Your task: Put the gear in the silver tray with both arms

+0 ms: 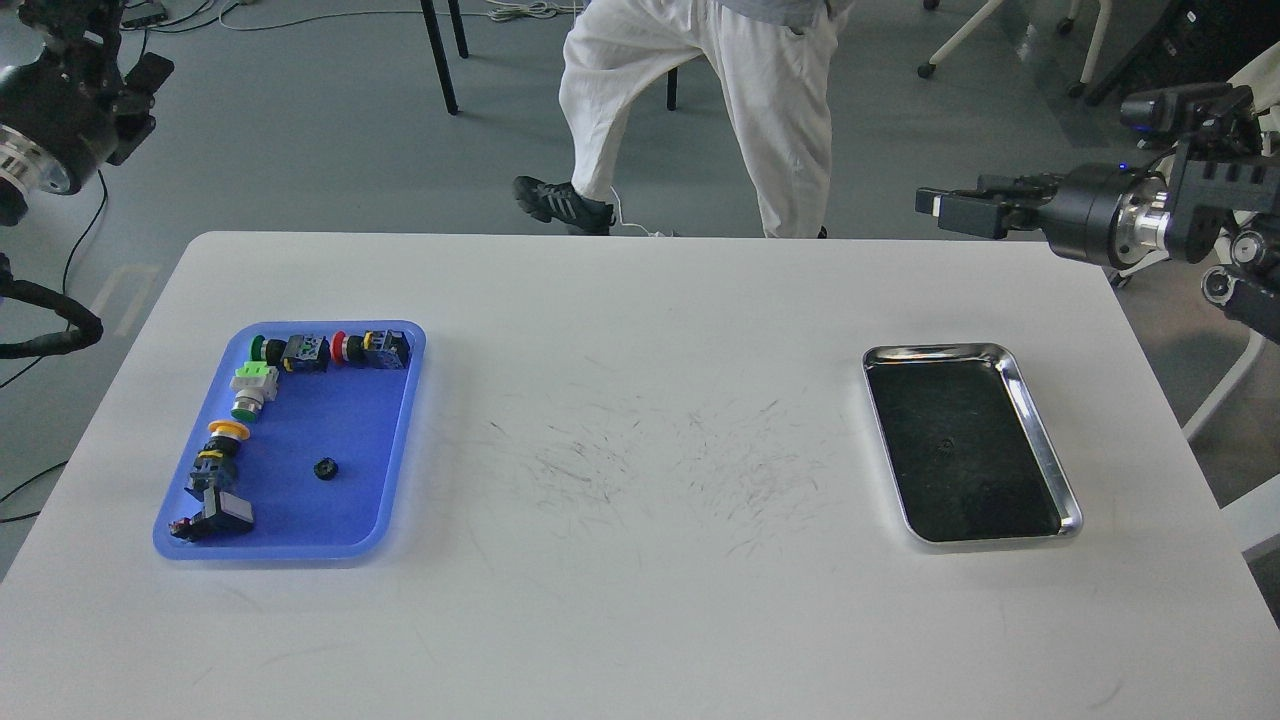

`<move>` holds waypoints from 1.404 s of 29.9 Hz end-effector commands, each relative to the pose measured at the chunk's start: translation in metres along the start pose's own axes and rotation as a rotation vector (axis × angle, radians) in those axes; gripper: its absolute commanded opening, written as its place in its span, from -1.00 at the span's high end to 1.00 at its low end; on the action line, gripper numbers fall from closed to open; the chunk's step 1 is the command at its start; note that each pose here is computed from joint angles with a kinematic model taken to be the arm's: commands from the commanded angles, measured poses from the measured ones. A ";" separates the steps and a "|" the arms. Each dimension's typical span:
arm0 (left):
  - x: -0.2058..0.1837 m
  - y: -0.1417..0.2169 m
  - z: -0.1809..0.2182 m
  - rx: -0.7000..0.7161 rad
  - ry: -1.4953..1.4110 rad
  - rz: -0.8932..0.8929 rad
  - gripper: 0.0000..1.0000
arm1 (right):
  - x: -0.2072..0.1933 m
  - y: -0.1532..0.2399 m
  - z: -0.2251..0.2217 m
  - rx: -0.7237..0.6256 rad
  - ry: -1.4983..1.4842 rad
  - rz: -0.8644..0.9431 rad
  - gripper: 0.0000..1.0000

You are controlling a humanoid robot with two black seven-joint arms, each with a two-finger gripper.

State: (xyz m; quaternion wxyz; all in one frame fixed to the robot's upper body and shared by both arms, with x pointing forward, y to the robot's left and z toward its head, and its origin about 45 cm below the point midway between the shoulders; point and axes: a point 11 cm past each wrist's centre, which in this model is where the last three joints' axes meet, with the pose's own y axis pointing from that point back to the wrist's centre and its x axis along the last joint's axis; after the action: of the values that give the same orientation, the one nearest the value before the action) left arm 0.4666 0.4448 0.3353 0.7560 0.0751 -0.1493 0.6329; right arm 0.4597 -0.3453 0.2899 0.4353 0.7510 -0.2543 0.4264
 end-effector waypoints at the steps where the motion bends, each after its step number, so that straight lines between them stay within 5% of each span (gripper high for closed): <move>1: 0.006 0.002 0.002 -0.002 -0.001 0.006 -0.96 | 0.014 0.002 0.000 0.017 -0.111 0.103 -0.76; 8: 0.006 0.010 -0.008 0.007 0.097 -0.010 -0.94 | 0.034 0.018 0.030 -0.026 -0.454 0.372 -0.76; 21: 0.020 0.042 -0.021 -0.005 0.331 -0.033 -0.95 | 0.012 0.041 0.072 -0.077 -0.930 0.671 -0.81; 33: 0.026 0.106 -0.047 0.169 0.240 -0.123 -0.96 | -0.003 0.045 0.083 -0.077 -1.143 0.774 -0.86; 42: 0.045 0.140 -0.009 0.247 -0.024 -0.249 -0.96 | -0.006 0.044 0.084 -0.077 -1.155 0.780 -0.86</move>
State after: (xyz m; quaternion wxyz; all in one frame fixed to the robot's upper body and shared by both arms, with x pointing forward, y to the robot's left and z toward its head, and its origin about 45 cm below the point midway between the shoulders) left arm 0.3459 0.5107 0.3156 0.8137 0.1815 -0.0563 0.5493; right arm 0.4593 -0.4392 0.2853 0.0711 0.6960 -0.7104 0.0766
